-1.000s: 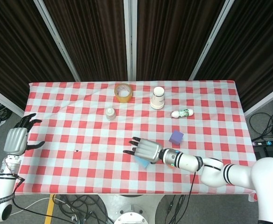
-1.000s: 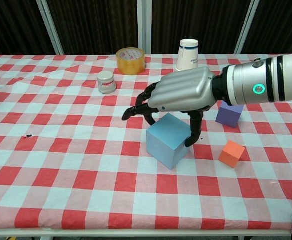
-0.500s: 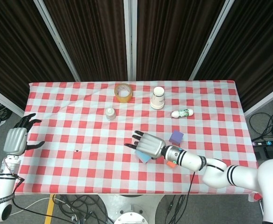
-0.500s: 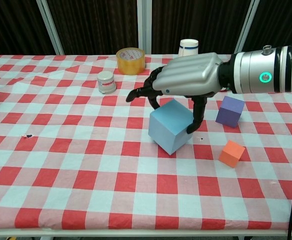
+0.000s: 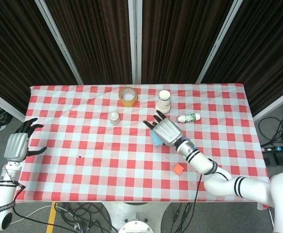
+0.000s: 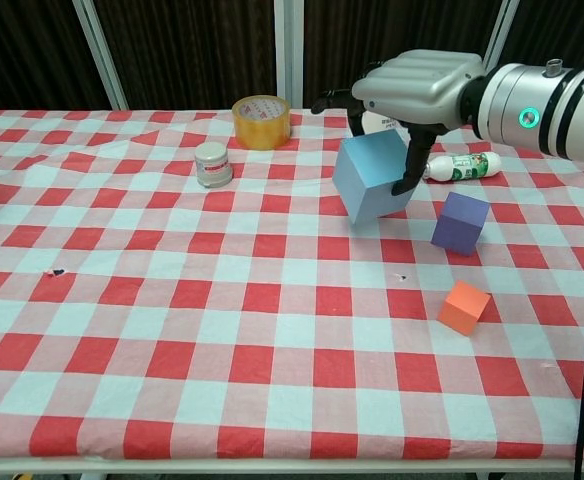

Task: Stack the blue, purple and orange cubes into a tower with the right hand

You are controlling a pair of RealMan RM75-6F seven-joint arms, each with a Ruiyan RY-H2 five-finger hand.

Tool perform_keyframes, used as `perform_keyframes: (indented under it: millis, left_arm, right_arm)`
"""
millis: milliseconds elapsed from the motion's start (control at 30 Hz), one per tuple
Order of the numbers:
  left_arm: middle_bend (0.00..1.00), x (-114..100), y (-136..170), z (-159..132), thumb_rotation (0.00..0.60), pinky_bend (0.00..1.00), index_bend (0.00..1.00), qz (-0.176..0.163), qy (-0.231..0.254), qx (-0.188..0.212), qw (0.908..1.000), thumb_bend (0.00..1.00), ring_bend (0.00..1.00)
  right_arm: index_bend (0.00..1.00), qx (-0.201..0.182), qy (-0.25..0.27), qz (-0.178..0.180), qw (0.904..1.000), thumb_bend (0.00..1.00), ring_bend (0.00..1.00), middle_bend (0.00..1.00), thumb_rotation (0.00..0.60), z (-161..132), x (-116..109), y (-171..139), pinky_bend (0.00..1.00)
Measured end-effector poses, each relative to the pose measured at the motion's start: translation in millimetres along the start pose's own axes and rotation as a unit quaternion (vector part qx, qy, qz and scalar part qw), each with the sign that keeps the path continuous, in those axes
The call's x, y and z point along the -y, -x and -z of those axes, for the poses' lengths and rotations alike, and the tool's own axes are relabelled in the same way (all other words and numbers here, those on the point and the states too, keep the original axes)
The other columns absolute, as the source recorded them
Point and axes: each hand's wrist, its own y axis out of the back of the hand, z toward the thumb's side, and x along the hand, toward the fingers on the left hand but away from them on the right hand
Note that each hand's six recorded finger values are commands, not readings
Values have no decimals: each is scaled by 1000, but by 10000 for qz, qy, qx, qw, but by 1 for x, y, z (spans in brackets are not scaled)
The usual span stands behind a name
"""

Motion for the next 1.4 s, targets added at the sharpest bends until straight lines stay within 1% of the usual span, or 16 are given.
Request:
perform_keyframes:
  millis: [100, 200, 300, 400, 533, 933, 1133, 1400]
  left_arm:
    - [240, 0, 0, 0, 600, 288, 333, 3, 25, 1, 10000, 111, 163]
    - [240, 0, 0, 0, 600, 287, 334, 9, 44, 4, 10000, 111, 163]
    - [240, 0, 0, 0, 600, 287, 334, 22, 59, 8, 10000, 111, 163]
    - [240, 1, 0, 0, 600, 288, 334, 32, 67, 18, 10000, 111, 163]
    - [240, 1, 0, 0, 600, 287, 333, 42, 69, 26, 10000, 111, 163]
    - [240, 2, 0, 1, 600, 287, 333, 63, 75, 14, 10000, 111, 163]
    - [240, 3, 0, 1, 600, 288, 333, 68, 80, 11, 9999, 112, 163]
    - [240, 3, 0, 3, 600, 287, 334, 70, 98, -15, 9999, 111, 163]
  right_arm:
    - [89, 367, 48, 4, 9993, 6, 134, 437, 600, 5, 1, 2, 46]
    - [89, 657, 54, -42, 9978, 7, 134, 437, 600, 6, 3, 2, 43]
    - [89, 845, 64, -118, 9963, 7, 139, 438, 600, 5, 6, 1, 43]
    - [89, 933, 129, -208, 9953, 7, 145, 439, 600, 2, 9, 0, 43]
    - [90, 991, 216, -316, 9943, 7, 145, 439, 600, -1, 12, -2, 43]
    - [90, 1040, 497, -475, 9922, 7, 145, 441, 600, -16, 21, 5, 38]
    - [90, 1036, 534, -549, 9917, 5, 145, 439, 600, -22, 28, 8, 30]
    - [78, 1072, 617, -591, 9906, 0, 122, 384, 600, -21, 28, 11, 3]
